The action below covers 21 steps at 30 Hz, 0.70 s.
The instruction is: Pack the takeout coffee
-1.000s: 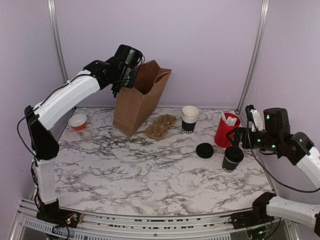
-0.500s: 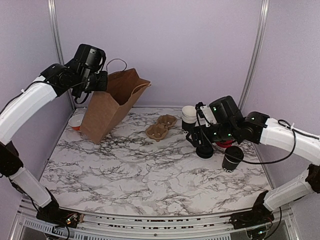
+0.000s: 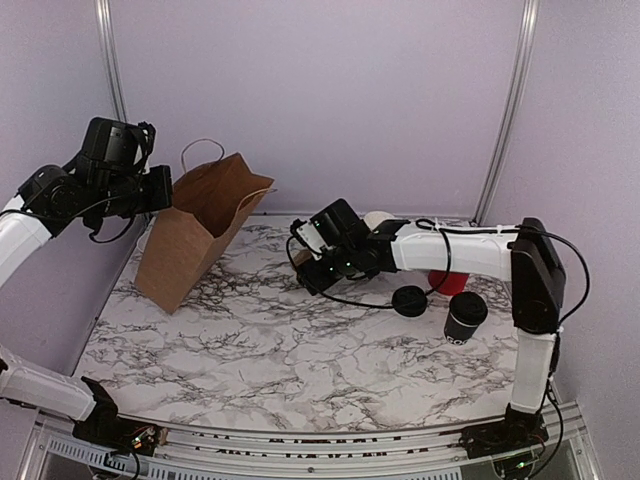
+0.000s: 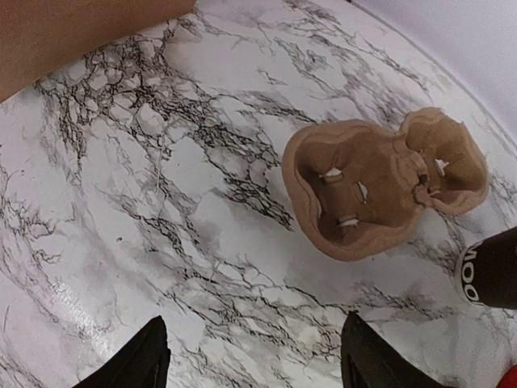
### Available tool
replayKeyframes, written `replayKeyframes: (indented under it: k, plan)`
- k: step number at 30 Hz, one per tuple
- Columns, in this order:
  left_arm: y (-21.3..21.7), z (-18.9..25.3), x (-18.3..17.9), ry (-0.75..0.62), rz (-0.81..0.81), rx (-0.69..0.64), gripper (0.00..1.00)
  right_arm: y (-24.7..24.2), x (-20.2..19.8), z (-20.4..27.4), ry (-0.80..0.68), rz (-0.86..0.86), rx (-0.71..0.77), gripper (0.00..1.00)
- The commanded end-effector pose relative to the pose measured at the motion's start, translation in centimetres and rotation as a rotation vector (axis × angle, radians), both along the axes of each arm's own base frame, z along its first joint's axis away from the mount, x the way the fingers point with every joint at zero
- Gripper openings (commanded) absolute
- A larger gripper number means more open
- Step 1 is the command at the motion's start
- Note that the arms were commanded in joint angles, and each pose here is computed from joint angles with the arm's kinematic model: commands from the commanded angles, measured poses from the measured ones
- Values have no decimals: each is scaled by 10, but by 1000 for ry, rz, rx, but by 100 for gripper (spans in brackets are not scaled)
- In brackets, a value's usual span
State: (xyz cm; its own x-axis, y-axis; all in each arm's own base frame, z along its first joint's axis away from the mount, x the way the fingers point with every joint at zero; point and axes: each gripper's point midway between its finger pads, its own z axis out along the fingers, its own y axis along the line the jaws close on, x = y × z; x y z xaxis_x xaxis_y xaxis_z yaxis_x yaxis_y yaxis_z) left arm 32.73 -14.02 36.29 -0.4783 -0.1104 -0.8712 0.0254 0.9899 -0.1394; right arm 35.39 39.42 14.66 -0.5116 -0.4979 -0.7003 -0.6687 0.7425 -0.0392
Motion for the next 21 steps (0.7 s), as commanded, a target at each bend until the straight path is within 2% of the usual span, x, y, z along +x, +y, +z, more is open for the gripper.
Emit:
replayKeyframes:
  k: [1,6,11,14,21]
  plan:
    - [5,20,-18,-61,-26,-88,0,25,26,-7,-85,69,-61,71]
    - [9,27,-28,-88,-43,-113,0,32,51,-43,-72,76,-123,72]
    - [7,33,-34,-95,-76,-141,0,45,66,-57,-80,93,-116,72]
    - [7,37,-38,-105,-86,-145,0,29,92,-66,-87,33,-160,72]
    - [13,38,-42,-120,-81,-133,0,21,98,-81,-70,20,-189,69]
